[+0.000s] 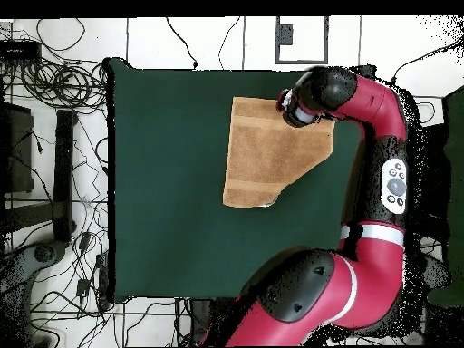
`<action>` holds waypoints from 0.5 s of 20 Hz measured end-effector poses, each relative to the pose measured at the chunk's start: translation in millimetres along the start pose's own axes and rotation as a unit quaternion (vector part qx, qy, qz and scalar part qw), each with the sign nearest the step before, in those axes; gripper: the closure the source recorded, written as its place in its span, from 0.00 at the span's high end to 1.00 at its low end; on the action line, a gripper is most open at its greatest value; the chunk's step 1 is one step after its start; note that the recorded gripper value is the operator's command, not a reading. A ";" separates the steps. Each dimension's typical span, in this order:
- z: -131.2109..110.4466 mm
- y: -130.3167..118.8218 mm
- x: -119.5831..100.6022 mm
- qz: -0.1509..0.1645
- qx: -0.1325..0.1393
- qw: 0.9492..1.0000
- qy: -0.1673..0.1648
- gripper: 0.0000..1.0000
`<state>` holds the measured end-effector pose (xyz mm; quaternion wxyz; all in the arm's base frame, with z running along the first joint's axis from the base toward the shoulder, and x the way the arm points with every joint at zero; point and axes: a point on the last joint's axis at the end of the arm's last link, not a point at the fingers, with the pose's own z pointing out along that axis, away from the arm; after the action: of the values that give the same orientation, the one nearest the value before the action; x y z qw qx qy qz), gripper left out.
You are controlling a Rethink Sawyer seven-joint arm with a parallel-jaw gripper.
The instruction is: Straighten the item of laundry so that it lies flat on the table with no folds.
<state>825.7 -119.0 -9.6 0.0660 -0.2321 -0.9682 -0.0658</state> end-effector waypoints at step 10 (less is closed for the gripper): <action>50.6 -5.1 56.5 0.000 0.016 0.985 0.173 1.00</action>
<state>768.5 -90.5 -50.8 0.2364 -0.2158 -0.9432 -0.0893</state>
